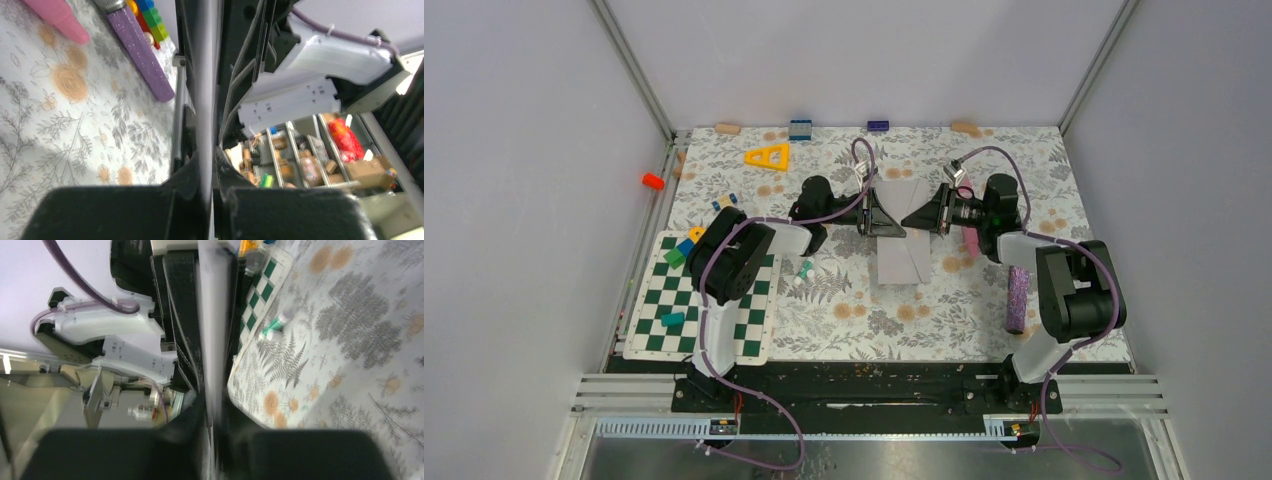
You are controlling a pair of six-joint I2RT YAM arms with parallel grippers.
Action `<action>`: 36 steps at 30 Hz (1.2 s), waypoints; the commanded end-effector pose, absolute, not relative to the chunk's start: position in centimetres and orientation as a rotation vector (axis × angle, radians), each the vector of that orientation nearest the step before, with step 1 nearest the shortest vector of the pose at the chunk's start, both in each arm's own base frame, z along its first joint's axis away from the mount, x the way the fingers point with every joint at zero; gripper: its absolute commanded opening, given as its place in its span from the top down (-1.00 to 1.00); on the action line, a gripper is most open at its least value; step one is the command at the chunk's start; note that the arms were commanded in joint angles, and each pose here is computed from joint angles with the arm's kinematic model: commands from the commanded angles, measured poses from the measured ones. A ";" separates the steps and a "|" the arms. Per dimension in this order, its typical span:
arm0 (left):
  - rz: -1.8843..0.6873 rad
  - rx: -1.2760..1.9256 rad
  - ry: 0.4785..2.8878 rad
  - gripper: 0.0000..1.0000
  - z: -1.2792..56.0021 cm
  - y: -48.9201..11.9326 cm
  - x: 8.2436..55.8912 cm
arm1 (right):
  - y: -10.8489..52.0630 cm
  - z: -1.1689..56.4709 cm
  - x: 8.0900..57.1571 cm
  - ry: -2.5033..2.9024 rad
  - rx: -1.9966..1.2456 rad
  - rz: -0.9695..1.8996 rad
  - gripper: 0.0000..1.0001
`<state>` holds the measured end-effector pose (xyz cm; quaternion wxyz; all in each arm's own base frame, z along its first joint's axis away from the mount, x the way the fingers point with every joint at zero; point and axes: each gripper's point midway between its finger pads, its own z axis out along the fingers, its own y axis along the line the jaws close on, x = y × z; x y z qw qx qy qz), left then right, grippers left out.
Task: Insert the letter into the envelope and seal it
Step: Seal the envelope flap on the envelope.
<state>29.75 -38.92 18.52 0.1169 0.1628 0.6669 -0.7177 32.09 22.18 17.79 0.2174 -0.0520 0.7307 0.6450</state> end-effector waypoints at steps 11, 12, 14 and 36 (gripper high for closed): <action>-2.088 0.551 1.798 1.00 22.0 -38.8 29.7 | 22.5 19.2 32.4 1.991 -0.177 1.808 -0.19; -2.089 0.551 1.799 1.00 21.9 -38.8 29.7 | 22.4 19.1 32.4 1.993 -0.166 1.810 -0.17; -2.089 0.552 1.799 1.00 21.9 -38.8 29.7 | 22.2 18.9 32.8 1.997 -0.141 1.807 0.12; -2.101 0.557 1.796 1.00 21.9 -38.9 29.5 | 21.1 19.3 34.4 1.965 -0.053 1.833 0.00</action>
